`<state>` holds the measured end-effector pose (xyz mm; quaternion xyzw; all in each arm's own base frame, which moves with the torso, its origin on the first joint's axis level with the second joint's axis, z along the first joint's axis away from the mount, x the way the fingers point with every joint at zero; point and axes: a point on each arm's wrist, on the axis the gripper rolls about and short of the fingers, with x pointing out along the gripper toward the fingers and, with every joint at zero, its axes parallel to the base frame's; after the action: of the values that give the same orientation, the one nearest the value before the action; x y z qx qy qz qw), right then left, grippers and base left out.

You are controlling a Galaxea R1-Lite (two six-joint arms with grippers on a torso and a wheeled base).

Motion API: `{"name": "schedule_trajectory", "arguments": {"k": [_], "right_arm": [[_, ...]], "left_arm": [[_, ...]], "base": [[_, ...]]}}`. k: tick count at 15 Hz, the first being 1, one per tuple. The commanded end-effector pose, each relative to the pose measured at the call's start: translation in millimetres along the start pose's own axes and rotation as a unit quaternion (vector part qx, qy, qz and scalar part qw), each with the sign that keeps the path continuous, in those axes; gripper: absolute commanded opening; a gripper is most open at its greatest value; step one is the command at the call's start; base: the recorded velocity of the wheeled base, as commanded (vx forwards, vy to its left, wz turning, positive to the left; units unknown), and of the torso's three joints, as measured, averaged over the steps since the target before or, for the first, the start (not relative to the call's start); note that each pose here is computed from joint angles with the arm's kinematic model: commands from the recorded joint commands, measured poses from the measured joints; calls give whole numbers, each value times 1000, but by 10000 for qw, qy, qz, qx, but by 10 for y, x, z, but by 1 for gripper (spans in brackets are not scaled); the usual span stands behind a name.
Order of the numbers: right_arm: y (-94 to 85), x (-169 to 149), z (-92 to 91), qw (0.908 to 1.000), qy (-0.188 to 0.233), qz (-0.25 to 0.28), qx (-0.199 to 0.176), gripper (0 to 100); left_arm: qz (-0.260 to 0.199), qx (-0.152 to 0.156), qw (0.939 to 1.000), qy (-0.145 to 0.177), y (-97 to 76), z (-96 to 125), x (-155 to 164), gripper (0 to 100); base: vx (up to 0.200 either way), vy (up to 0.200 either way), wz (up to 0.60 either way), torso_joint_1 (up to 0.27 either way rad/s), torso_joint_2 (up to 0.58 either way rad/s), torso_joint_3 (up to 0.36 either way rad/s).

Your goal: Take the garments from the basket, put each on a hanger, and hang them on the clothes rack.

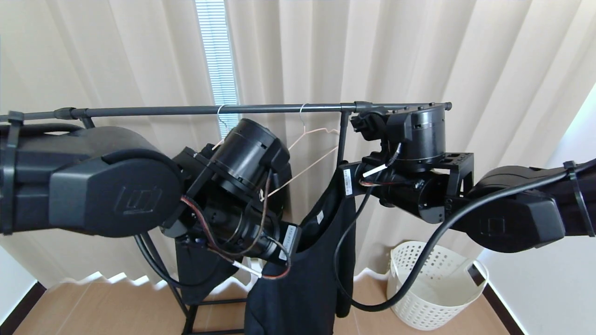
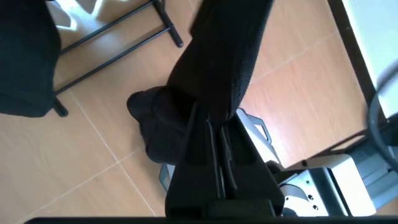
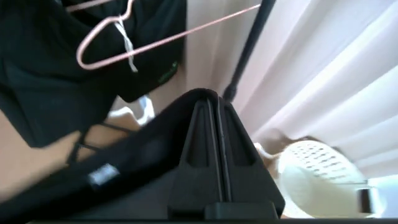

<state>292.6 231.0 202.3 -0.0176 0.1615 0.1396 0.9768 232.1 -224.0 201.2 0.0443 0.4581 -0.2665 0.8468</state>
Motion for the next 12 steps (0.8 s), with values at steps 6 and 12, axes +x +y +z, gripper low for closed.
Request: {"name": "schedule_trajectory", "arguments": {"k": [6, 12], "right_arm": [[163, 137, -96, 9994, -45, 295, 199, 0], [151, 113, -67, 9992, -86, 303, 226, 0]], "left_arm": [[-763, -37, 9959, -493, -548, -74, -19, 0], [-681, -133, 9961, -543, -530, -80, -19, 0]], "base": [[0, 0, 0, 0, 0, 0], [0, 0, 0, 0, 0, 0]]}}
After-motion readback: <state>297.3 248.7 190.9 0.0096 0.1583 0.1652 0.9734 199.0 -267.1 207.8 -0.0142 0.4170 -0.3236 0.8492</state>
